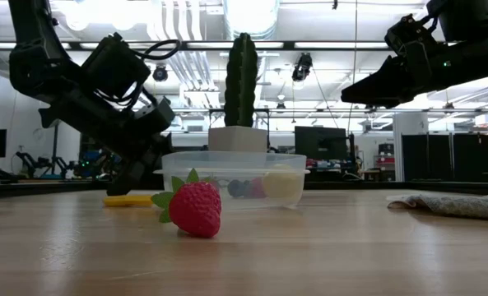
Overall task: Pick and placing Produce into tupperware
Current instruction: Put the red strawberry into the transparent container
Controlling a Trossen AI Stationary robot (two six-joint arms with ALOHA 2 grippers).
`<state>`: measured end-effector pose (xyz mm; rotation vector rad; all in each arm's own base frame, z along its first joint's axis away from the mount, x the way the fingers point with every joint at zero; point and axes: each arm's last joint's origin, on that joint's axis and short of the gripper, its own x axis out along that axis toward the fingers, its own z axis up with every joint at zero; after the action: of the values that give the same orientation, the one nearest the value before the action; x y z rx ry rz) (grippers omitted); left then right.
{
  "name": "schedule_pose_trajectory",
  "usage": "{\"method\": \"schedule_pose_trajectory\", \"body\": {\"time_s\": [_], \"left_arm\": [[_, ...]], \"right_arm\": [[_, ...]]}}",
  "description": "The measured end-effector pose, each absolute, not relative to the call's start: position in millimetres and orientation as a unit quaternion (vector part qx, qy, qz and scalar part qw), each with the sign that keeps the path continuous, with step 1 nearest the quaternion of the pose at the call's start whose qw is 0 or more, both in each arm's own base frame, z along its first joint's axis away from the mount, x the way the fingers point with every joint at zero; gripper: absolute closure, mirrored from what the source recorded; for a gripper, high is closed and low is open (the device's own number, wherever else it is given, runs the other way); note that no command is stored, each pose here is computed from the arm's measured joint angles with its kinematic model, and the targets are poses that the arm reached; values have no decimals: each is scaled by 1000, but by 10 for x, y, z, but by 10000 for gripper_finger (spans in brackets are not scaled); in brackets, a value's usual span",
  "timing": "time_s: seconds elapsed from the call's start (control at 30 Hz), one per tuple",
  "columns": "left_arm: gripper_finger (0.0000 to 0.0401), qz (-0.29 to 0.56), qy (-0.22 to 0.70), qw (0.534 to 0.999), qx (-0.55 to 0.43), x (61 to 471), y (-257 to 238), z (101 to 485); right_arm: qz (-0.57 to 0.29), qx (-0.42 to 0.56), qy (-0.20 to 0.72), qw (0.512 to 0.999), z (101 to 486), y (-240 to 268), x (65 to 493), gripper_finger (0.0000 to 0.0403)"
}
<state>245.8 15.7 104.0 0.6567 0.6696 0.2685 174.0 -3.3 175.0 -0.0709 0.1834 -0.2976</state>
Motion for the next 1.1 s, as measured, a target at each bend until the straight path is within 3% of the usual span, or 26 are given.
{"method": "schedule_pose_trajectory", "body": {"time_s": [0.37,0.77,1.1], "left_arm": [[396,119,321,886,313,2458,155,1035],[400,129,324,882,315,2458,181,1066],[401,141,293,893,310,2406,180,1320]], "right_arm": [[-148,-35,91,984,1750,-33,1740,216],[-148,-35,91,984,1750,-33,1740,216],[-149,-33,91,984,1750,-33,1740,216]]}}
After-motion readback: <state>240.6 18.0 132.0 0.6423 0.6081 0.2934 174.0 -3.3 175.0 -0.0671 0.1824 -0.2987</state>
